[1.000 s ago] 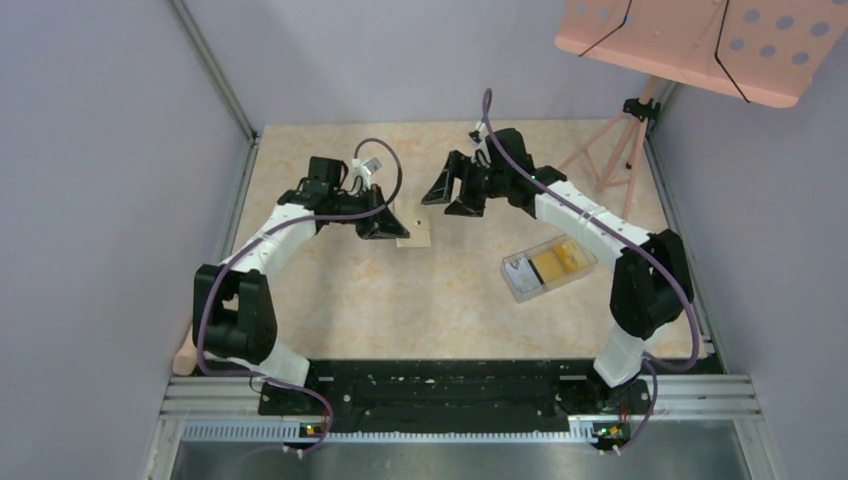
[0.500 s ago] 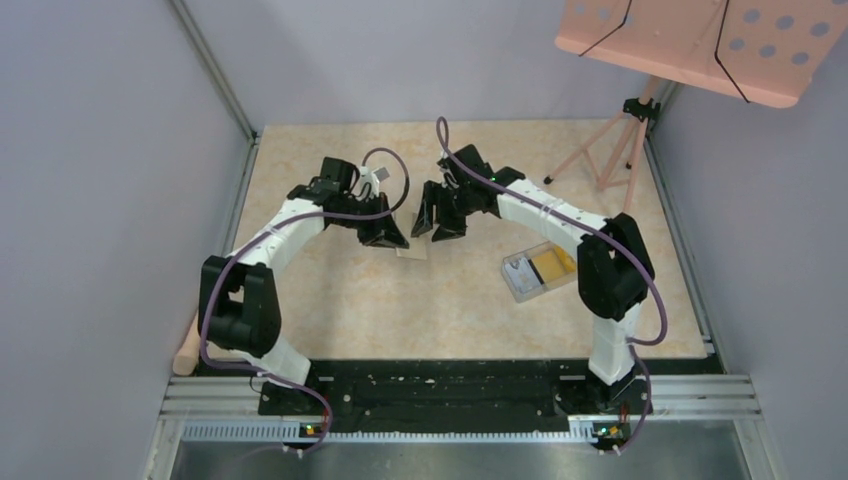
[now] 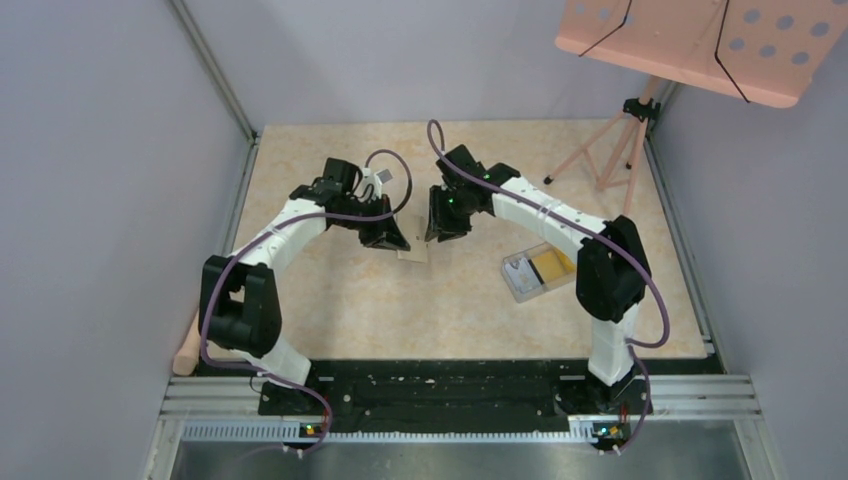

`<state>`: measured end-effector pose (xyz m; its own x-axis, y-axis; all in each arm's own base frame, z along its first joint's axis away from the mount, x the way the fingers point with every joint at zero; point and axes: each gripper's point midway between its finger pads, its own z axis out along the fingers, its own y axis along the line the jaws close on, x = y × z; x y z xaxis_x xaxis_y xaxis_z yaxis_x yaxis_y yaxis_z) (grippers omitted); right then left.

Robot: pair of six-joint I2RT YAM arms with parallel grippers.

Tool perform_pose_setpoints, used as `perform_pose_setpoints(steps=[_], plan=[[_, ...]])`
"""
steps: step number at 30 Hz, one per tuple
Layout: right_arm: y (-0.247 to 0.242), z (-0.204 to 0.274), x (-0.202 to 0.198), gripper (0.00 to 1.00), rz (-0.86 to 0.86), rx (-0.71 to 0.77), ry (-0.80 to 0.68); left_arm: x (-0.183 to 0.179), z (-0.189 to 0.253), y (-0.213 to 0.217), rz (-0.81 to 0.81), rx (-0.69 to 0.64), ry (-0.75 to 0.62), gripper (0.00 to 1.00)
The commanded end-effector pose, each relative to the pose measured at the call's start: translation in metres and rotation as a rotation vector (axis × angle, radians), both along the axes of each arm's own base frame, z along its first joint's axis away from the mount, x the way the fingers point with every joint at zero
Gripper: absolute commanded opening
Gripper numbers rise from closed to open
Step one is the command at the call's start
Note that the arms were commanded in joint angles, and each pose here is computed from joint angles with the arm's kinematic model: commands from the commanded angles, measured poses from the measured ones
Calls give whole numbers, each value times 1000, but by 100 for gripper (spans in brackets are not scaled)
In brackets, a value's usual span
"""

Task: Put the credit cards into the card holder
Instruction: Open the card holder at the center of the board.

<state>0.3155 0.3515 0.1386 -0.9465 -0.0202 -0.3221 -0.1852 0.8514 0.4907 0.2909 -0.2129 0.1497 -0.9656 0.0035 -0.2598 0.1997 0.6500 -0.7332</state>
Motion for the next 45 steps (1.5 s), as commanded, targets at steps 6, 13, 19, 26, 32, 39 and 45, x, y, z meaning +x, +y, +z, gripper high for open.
perform_pose_setpoints(steps=[6, 13, 19, 26, 32, 39, 45], plan=[[-71, -27, 3, 35, -79, -263, -1, 8, 24, -3, -22, -37, -80, 0], [-54, 11, 10, 39, -6, -132, -78, 4, 20, -2, -32, -27, -72, 0], [-30, 39, 2, 61, 63, 44, -102, 3, 18, 0, -37, -17, -72, 0], [-6, 41, -6, 61, 114, 185, -57, 1, 21, -1, -49, -20, -80, 0], [-6, 16, -2, 34, 82, 137, -4, 0, 17, 0, -57, -13, -72, 0], [-4, -1, -5, 32, 104, 126, 39, 0, 15, 1, -59, -7, -68, 0], [-3, -15, -8, 31, 114, 114, 71, 0, 16, 0, -59, -8, -69, 0]])
